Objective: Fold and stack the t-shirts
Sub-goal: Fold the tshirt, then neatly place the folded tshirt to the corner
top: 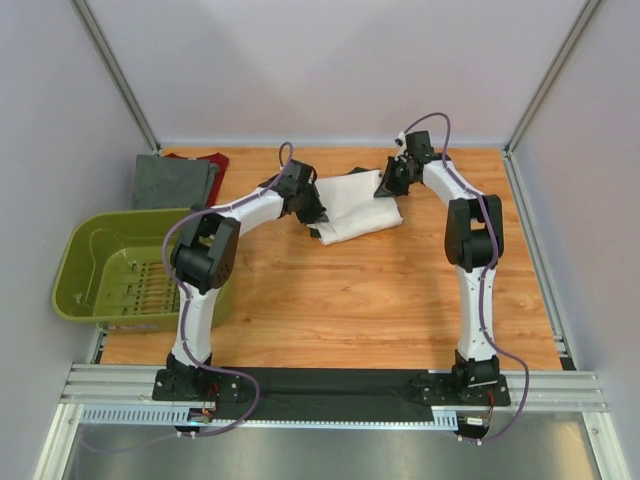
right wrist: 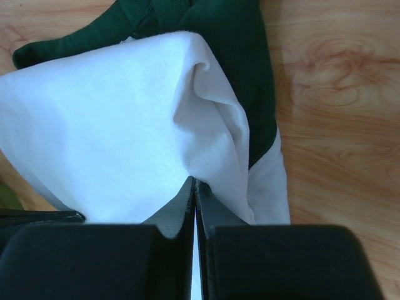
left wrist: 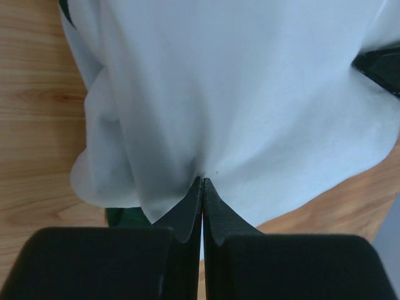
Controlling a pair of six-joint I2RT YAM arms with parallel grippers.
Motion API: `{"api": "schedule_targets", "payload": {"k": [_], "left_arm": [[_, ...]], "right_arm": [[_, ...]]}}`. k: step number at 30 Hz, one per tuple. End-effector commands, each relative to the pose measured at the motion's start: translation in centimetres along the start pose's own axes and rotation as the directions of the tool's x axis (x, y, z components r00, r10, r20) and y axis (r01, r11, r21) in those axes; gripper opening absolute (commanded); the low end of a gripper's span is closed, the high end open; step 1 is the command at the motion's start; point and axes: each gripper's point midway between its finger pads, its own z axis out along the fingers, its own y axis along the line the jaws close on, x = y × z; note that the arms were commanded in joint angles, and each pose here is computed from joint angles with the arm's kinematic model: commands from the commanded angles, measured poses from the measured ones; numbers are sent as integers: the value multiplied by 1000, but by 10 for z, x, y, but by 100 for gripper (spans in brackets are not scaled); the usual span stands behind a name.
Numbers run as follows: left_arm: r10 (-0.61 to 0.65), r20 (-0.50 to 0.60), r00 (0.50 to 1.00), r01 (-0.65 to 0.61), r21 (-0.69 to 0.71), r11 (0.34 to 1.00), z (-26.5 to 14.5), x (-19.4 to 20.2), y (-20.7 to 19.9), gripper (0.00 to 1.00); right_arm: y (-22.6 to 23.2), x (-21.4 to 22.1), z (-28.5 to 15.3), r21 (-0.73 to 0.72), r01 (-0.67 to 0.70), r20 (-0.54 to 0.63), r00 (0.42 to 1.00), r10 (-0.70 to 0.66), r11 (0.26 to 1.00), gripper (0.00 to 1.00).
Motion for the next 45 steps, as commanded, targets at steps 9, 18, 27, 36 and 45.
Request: {"api": "schedule_targets", "payload": {"k": [9, 18, 27, 36, 45], "left_arm": [[199, 22, 980, -198, -24, 980, -28, -22, -16, 0], [374, 143, 916, -367, -75, 927, -91, -59, -38, 79], [166, 101, 981, -143, -205, 968, -41, -49, 0, 88], [101, 148, 984, -72, -188, 980, -7, -50, 8, 87], [84, 150, 985, -63, -141, 988, 28, -40, 18, 65]], "right_arm": [[32, -41, -47, -4, 96, 120, 988, -95, 995, 2], [57, -51, -107, -23, 140, 170, 976, -134, 990, 43], [16, -56, -126, 89, 75, 182, 979, -90, 993, 93], [-19, -64, -135, 168, 29, 190, 980, -61, 985, 100], [-50, -73, -153, 218, -32, 223, 975, -18, 975, 99]]}}
